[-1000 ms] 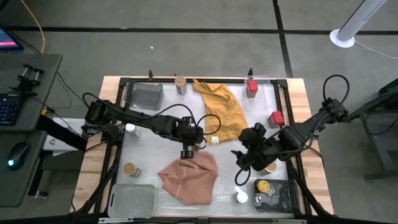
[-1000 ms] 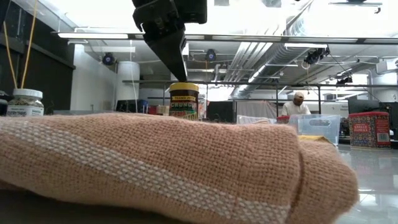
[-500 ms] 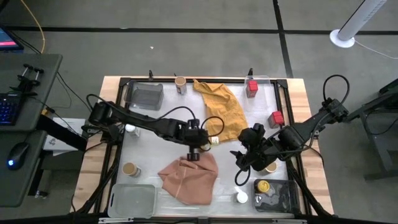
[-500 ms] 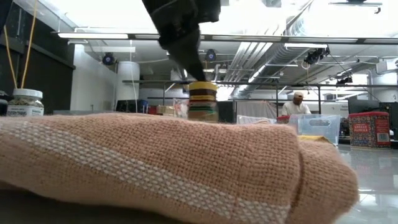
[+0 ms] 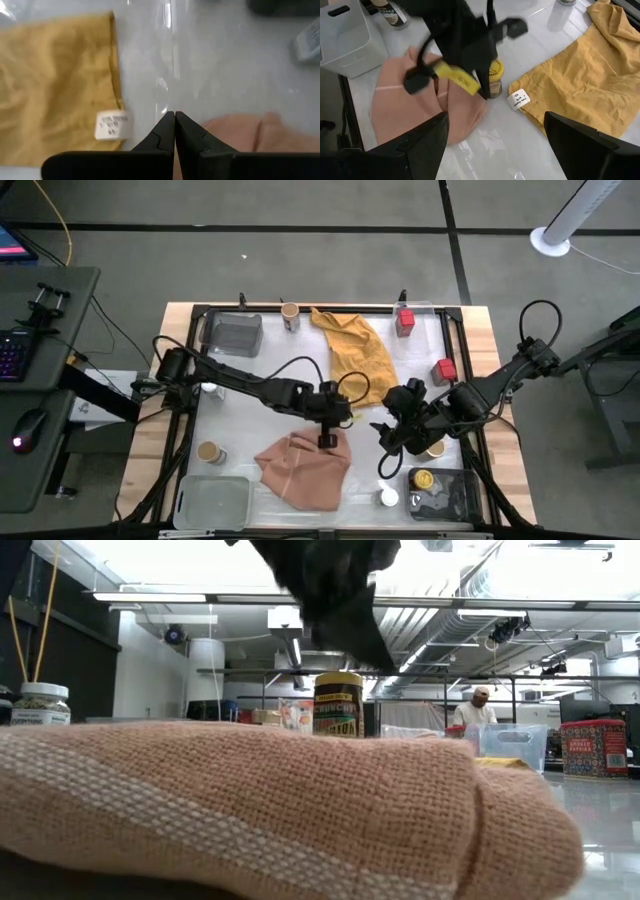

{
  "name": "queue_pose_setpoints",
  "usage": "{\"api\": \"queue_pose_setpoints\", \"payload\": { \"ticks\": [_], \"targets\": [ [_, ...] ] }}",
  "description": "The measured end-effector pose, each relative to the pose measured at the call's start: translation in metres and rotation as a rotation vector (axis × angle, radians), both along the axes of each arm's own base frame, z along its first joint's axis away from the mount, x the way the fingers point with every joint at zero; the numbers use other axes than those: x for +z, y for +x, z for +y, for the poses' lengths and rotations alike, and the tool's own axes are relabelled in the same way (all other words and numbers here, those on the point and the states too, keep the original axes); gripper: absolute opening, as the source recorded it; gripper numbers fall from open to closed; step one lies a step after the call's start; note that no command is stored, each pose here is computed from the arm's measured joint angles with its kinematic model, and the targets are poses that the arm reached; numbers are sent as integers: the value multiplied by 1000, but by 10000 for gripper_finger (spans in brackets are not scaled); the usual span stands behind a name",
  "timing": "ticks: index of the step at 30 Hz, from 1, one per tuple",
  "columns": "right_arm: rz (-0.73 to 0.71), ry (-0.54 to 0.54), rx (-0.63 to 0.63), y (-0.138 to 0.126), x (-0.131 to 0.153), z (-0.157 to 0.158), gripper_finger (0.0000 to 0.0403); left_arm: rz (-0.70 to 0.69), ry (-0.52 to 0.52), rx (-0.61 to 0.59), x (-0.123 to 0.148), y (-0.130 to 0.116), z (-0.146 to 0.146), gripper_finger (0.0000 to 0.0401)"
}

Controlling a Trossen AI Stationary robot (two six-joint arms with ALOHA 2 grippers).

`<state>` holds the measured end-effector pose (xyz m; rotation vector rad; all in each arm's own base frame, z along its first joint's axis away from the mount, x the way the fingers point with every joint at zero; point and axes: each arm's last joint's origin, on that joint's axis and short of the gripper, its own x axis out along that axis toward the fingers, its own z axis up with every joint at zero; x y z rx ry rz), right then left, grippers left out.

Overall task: Sort spices by type
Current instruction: Put the yellow seasoning bottle into the bottom right black bin

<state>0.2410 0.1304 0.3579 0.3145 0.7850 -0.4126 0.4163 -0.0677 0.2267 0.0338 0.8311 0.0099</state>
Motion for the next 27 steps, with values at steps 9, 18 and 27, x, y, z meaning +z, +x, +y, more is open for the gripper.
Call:
{"api": "queue_pose_setpoints", "payload": {
  "ticks": [9,18,27],
  "targets": [
    [6,-17,12,0,0,0,322,-23,114,-33,58,-40,13,0],
    [5,-9,1,-1,0,0,322,188,36,143,-17,-80,36,0],
    [-1,-2,-6,0,0,0,322,70,-126,235,-56,-82,32,0]
  ]
}}
